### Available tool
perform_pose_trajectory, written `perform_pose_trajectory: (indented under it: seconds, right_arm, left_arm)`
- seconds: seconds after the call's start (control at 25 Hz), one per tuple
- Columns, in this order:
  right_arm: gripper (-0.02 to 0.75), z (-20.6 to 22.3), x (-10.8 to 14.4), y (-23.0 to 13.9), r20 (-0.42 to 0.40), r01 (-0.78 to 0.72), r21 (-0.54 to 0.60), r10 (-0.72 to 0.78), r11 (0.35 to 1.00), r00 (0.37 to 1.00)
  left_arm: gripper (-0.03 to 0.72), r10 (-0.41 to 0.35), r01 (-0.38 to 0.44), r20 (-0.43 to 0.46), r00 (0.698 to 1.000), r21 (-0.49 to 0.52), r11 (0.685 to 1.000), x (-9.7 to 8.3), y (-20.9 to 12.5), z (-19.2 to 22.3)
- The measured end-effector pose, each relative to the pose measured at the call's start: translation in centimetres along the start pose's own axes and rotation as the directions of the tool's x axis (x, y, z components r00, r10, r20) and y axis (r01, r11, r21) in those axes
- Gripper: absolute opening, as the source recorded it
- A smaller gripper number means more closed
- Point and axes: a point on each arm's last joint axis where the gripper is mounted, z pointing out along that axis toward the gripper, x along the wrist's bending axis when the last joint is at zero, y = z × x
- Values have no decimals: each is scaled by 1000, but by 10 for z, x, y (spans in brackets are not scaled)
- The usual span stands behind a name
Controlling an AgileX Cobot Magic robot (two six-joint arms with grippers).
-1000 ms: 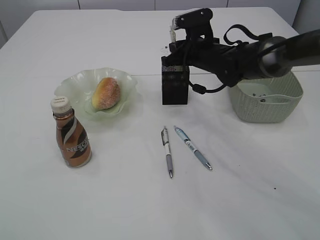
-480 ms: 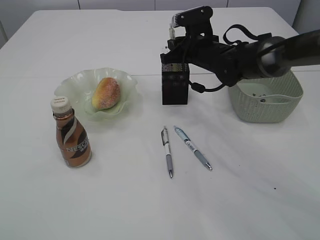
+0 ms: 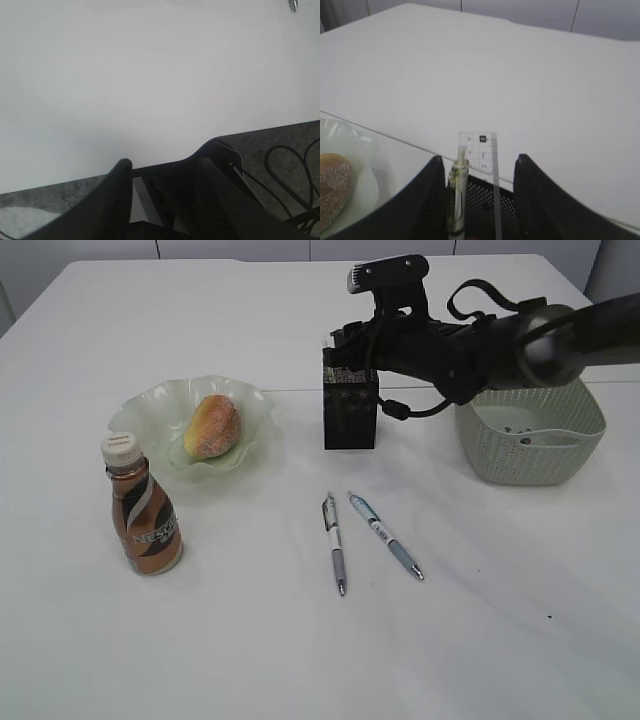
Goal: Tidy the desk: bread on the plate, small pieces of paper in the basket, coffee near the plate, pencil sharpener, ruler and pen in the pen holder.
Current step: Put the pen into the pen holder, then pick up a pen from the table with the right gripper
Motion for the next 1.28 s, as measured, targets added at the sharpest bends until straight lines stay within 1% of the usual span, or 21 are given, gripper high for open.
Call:
perform_pose_trajectory:
  seconds: [0.12, 0.36, 0.48, 0.64, 0.84, 1.0, 1.08, 1.28]
  right_arm:
    - [363, -7, -2, 9, 18, -23, 61, 22, 998, 1000]
    - [363, -33, -7, 42, 66, -91, 144, 83, 985, 994]
    - [363, -47, -8, 48, 109, -171, 247, 148, 954, 983]
    - [363, -67, -3, 48, 162, -277, 422, 228, 863, 960]
    - [363, -90, 3, 47, 202, -306, 619, 230, 723, 952]
    - [363, -103, 4, 54, 200, -285, 726, 203, 626, 958]
    - [363, -108, 5, 58, 190, -271, 762, 197, 588, 962]
    - [362, -119, 10, 60, 140, -221, 840, 195, 496, 971]
  left_arm:
    - [307, 0, 0, 0, 1000, 0, 1000, 0, 0, 0]
    - [307, 0, 0, 0, 1000, 0, 1000, 0, 0, 0]
    - [307, 0, 0, 0, 1000, 0, 1000, 0, 0, 0]
    - [307, 0, 0, 0, 1000, 0, 1000, 0, 0, 0]
    - [307, 0, 0, 0, 1000, 0, 1000, 0, 0, 0]
    - [307, 0, 0, 0, 1000, 0, 1000, 0, 0, 0]
    - [307, -2, 2, 0, 1000, 0, 1000, 0, 0, 0]
    - [307, -11, 11, 2, 1000, 0, 1000, 0, 0, 0]
